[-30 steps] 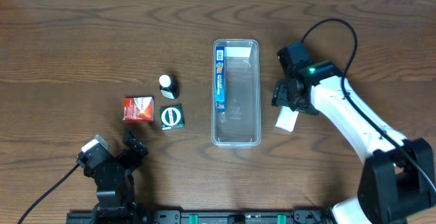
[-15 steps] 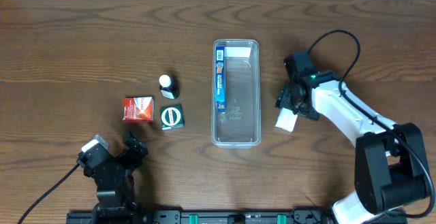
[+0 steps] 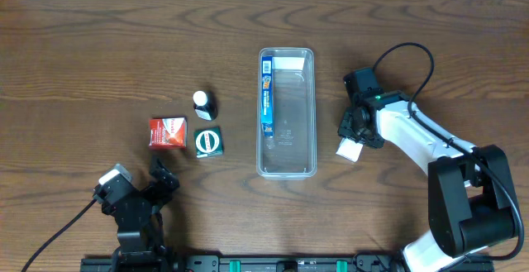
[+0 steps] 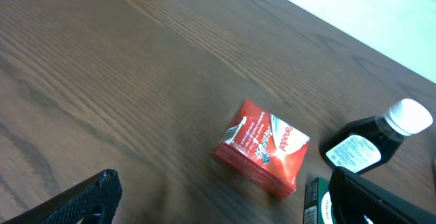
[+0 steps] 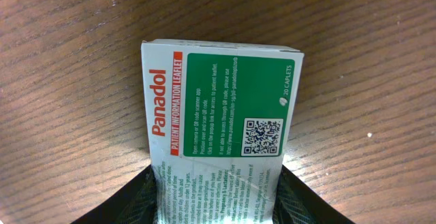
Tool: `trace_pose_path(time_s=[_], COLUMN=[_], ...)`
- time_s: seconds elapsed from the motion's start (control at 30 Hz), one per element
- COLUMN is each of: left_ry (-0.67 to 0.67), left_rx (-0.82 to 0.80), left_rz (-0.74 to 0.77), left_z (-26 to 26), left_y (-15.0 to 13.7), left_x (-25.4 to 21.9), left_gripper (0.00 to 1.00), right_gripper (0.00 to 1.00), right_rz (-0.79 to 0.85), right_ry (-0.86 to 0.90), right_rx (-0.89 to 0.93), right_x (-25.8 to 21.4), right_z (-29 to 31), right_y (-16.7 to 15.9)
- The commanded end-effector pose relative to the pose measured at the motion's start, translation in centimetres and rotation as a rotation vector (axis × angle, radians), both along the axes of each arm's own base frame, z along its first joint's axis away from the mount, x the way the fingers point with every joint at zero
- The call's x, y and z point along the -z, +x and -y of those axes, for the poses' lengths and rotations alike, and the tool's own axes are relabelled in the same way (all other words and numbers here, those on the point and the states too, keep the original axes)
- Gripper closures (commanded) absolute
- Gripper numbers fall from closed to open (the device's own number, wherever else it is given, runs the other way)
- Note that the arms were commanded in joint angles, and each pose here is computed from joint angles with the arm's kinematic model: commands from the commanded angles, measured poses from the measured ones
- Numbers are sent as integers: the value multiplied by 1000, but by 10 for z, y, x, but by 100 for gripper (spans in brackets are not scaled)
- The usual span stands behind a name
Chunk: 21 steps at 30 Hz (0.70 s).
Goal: Pack container
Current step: 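Carry the white Panadol box into the container beside the blue box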
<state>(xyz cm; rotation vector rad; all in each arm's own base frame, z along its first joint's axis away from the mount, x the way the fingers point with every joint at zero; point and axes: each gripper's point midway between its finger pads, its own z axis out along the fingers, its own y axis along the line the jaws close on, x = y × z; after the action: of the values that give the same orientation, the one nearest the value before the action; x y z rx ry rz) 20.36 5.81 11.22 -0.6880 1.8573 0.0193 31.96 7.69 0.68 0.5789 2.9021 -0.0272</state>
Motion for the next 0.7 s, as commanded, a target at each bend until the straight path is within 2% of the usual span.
trace_pose_path(time_s=[0.0, 0.2, 0.4, 0.53, 0.67], left_ry=[13, 13, 13, 13, 13], left_rx=[-7, -7, -7, -7, -7], left_rz=[-19, -19, -19, -19, -19], left_z=[-2, -2, -2, -2, -2], left_y=[-1, -1, -1, -1, -1], left_x=[7, 7, 7, 7, 7], left_gripper=[2, 2, 2, 2, 2], right_gripper=[53, 56, 60, 61, 61], right_rz=[5, 78, 291, 470, 555], right_ry=[-15, -17, 37, 93, 143], right_rx=[-70, -154, -205, -273, -365], right_x=[-3, -44, -132, -186, -201], right_z=[1, -1, -16, -44, -84], right_y=[2, 10, 19, 18, 19])
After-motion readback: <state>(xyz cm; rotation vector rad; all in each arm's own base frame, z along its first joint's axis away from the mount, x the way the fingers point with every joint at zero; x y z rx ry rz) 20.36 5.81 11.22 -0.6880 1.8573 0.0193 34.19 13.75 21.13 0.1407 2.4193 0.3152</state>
